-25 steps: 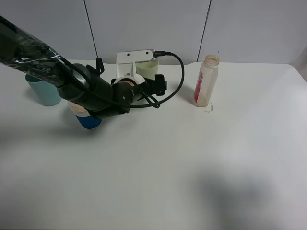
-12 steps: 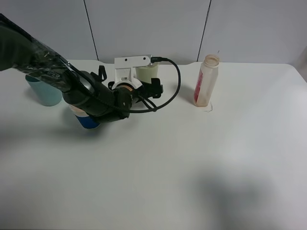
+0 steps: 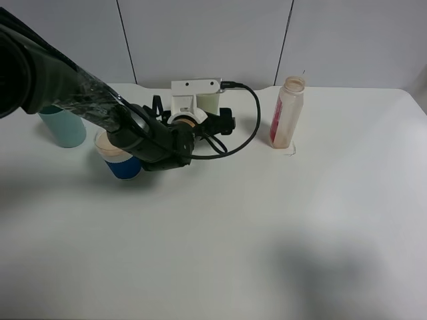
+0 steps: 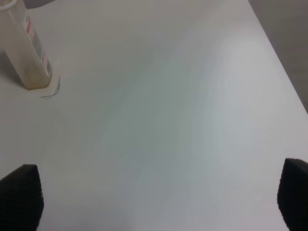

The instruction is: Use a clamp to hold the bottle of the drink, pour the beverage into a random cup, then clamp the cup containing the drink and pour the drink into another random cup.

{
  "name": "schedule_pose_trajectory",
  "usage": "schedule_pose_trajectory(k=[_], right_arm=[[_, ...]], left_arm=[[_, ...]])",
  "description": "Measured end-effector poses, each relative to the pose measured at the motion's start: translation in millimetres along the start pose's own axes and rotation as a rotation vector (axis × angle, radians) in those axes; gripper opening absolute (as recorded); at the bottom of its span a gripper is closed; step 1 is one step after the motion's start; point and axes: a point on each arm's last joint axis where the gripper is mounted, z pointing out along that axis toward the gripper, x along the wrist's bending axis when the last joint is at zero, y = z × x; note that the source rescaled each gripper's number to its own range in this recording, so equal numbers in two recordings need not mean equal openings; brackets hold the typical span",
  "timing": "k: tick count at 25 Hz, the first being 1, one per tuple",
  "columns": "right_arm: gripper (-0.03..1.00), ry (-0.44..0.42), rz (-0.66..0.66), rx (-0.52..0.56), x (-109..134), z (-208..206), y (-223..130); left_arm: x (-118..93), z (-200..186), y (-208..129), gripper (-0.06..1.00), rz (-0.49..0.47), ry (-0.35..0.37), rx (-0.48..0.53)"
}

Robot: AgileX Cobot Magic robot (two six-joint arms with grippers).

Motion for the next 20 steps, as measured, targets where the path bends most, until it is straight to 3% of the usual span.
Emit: schedule_pose_trajectory(k=[9, 20], right_arm=[[0.98, 0.000, 0.000, 0.000, 0, 0, 0], [0.98, 0.000, 0.000, 0.000, 0, 0, 0]], left_arm=[[-1, 7, -6, 0.91, 0.015, -0.008, -0.009], [15, 17, -5, 0.91, 0.050, -0.003, -0.023]])
